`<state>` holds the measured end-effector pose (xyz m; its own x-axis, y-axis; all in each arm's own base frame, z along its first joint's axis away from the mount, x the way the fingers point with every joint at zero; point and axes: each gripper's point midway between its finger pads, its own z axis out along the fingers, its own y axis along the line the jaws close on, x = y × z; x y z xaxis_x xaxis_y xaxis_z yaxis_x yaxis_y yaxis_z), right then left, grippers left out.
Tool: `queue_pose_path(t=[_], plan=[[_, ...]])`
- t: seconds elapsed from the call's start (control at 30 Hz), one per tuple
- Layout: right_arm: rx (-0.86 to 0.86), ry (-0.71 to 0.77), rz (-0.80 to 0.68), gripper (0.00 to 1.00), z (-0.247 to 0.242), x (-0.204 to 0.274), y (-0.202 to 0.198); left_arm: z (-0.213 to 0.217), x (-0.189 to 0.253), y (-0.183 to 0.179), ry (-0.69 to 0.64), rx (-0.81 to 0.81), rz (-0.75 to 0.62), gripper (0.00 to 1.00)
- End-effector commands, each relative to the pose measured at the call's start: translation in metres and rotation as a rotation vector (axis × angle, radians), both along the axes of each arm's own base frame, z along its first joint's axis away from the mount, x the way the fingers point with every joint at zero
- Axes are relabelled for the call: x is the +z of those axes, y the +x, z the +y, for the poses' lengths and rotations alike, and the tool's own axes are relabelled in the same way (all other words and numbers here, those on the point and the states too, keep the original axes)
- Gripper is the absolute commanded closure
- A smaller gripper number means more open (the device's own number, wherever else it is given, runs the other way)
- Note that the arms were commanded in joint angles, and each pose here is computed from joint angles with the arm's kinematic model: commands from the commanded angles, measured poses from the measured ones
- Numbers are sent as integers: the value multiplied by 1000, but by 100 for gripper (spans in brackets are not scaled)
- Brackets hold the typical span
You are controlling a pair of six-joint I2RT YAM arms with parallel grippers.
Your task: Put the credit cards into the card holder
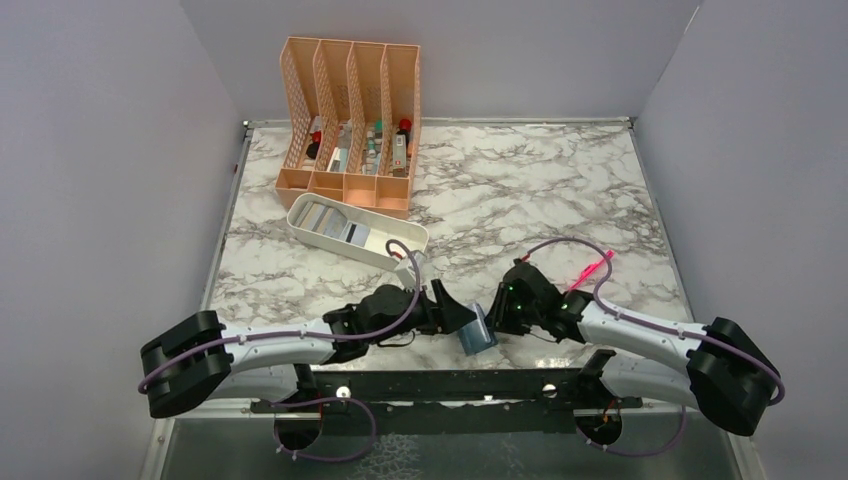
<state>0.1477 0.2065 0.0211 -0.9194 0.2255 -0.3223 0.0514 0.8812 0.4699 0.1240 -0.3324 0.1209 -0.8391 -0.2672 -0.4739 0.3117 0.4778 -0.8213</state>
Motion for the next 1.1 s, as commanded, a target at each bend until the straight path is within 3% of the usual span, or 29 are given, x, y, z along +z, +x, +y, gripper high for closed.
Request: queue_pose_path(t=[0.0,0.27,0.47,0.63,0.7,0.93,1.0,1.07], plan=[[20,-14,65,65,-4,-13,-18,-21,31,2,-68,-46,-87,26],[-3,-58,4,62,-11,0,-6,-29,-1,6,45,-71,-112,27],[-12,-124,-50,63,-22,11,3,-30,21,8,48,-94,-178,27],[-7,-112,-35,65,-20,3,0,18,13,20,314,19,-167,28],[-7,-123,-24,66,-20,0,-1,50,7,22,411,94,-146,37],[1,-118,-38,67,-17,5,3,116,-18,10,480,230,-60,92],[0,-119,-41,67,-17,7,4,119,-31,3,482,218,-22,100],[-3,-117,-45,67,-17,8,4,117,-45,-2,494,194,8,100]])
